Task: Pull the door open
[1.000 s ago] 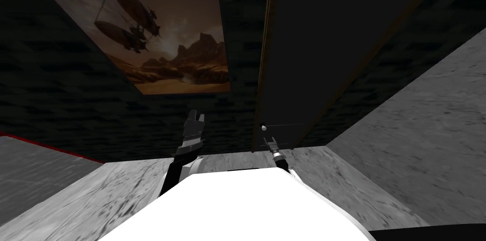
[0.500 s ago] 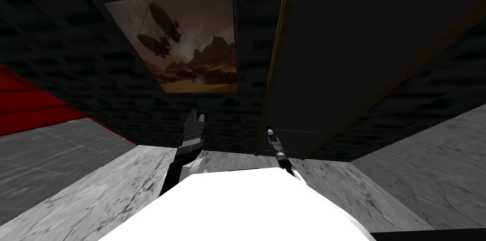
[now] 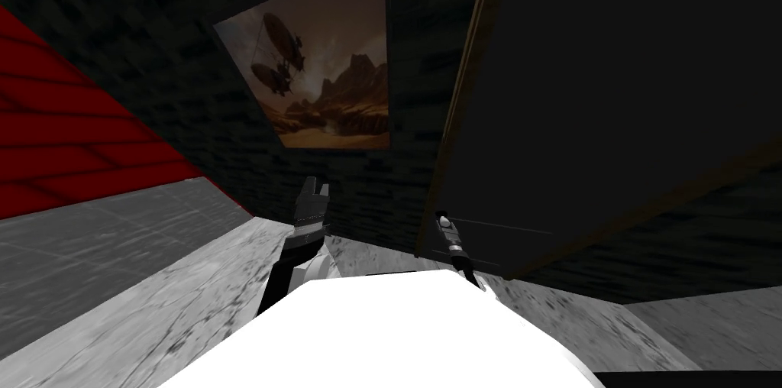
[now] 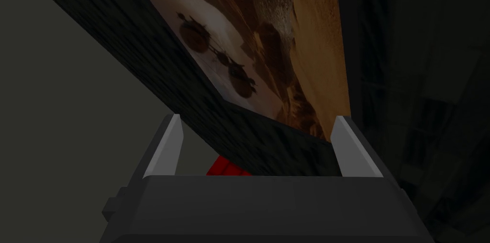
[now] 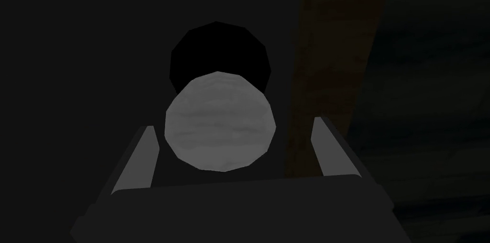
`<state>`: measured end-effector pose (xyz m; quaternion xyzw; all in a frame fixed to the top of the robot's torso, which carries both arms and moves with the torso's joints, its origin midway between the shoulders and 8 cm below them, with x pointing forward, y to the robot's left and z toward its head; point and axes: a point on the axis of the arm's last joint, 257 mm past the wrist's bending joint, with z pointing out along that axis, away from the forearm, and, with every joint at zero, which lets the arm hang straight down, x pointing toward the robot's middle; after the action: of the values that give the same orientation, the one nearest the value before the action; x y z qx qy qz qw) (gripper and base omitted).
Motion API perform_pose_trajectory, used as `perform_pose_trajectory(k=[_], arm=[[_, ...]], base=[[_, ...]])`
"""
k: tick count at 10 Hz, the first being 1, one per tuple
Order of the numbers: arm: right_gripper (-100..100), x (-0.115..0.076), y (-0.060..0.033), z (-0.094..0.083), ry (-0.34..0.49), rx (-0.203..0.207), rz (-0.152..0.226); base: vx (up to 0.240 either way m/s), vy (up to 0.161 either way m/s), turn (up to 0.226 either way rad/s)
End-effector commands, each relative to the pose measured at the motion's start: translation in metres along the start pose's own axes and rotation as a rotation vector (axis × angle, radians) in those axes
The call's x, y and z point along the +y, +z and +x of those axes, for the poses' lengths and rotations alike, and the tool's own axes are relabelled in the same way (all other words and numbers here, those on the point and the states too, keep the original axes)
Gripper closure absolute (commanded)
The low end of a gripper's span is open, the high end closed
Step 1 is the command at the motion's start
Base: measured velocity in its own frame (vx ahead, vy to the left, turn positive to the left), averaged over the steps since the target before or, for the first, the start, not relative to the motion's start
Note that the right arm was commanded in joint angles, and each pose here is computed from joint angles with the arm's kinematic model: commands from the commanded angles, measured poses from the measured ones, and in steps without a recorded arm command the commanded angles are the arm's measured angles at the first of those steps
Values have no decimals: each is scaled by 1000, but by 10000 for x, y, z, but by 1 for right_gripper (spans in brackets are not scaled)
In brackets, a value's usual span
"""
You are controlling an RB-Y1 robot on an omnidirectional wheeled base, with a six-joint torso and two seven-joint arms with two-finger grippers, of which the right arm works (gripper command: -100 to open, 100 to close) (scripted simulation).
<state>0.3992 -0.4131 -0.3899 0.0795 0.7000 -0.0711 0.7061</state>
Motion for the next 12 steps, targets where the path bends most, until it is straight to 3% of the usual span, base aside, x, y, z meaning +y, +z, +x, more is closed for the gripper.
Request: perform_pose_trajectory(k=[1, 2, 3, 8, 12], arm=[[-100, -119, 17, 15, 2, 2, 33], [-100, -74, 7, 12, 2, 2, 21], [100, -74, 7, 12, 2, 2, 21], [100, -74, 7, 12, 2, 2, 21], [100, -117, 8, -1, 106, -3, 32]], base=[[55, -55, 163], [24, -25, 21], [-2, 1, -21], [-2, 2, 0], [-20, -11, 38]])
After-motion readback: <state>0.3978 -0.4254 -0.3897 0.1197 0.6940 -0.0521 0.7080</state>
